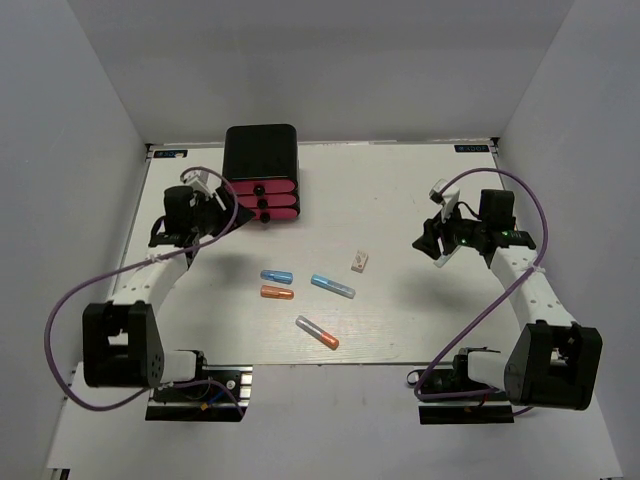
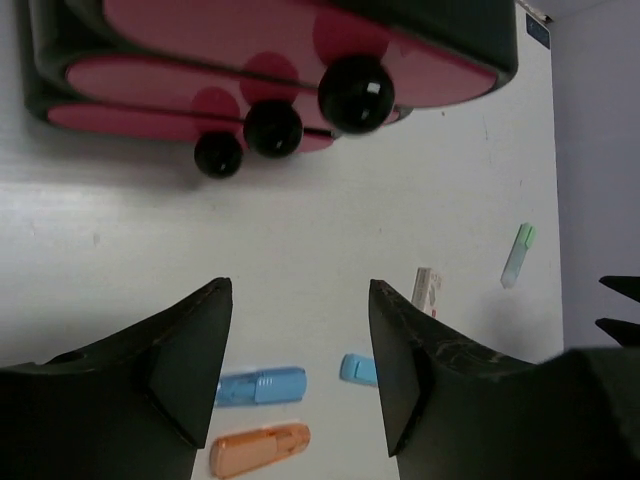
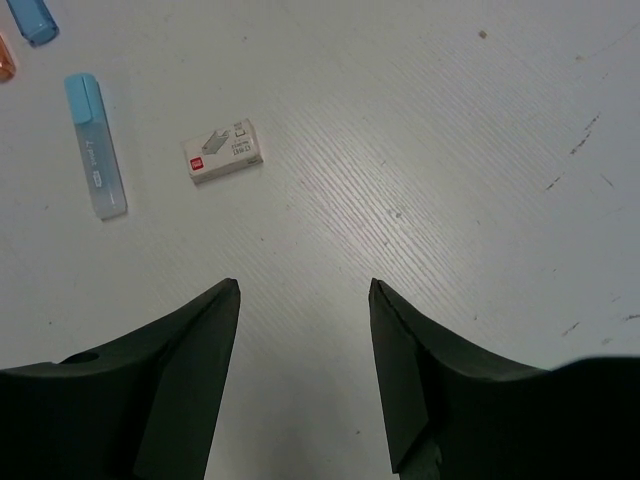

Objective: Sort the stationery into containers
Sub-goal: Open the drawer, then grab a piece of stationery with the right arm

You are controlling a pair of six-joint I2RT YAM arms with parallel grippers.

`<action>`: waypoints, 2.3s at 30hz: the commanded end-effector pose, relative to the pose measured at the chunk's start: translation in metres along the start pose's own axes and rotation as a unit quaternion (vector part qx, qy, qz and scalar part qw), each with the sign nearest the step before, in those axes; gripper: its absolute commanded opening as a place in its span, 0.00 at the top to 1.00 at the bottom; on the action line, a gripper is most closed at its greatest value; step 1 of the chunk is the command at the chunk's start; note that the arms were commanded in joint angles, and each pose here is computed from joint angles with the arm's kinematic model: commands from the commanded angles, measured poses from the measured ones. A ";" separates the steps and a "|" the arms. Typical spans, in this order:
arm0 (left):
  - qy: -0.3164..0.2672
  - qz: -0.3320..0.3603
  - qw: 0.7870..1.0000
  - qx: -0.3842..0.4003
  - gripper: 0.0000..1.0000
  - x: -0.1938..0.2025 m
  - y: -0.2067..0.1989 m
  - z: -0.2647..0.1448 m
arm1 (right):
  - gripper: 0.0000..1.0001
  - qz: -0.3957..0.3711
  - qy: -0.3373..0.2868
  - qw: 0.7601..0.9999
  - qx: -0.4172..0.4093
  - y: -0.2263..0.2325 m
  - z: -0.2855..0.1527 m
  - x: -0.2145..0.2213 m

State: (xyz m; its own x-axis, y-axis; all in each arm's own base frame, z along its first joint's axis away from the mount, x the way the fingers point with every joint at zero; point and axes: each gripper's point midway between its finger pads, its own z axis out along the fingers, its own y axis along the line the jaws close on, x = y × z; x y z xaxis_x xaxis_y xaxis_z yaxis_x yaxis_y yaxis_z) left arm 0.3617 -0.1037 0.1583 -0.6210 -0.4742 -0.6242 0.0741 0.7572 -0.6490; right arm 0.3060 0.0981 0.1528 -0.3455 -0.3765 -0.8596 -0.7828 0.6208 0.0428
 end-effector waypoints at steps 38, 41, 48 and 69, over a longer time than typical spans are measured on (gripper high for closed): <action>0.026 0.120 0.992 0.007 0.70 -0.006 -0.025 0.031 | 0.40 0.004 0.076 0.994 0.081 -0.047 0.028 0.015; 0.031 0.132 0.991 0.009 0.68 -0.001 -0.028 0.024 | 0.39 -0.013 0.082 0.992 0.093 -0.056 0.027 0.012; 0.040 0.123 0.992 0.004 0.12 0.014 -0.020 0.018 | 0.38 -0.197 0.086 0.976 0.024 -0.050 0.020 0.001; 0.002 0.110 0.994 0.004 0.05 0.037 -0.031 -0.063 | 0.37 -0.543 0.260 0.761 -0.242 -0.098 -0.019 0.081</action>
State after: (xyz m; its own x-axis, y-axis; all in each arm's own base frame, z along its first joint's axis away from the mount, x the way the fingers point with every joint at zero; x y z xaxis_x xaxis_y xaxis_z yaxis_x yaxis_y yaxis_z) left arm 0.3038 -0.1222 0.1898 -0.5685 -0.2777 -0.7744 0.2581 0.8336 -0.4883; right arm 0.3420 -0.0009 0.0829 0.3310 -0.8947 -0.2999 -0.9312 -0.2583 -0.2574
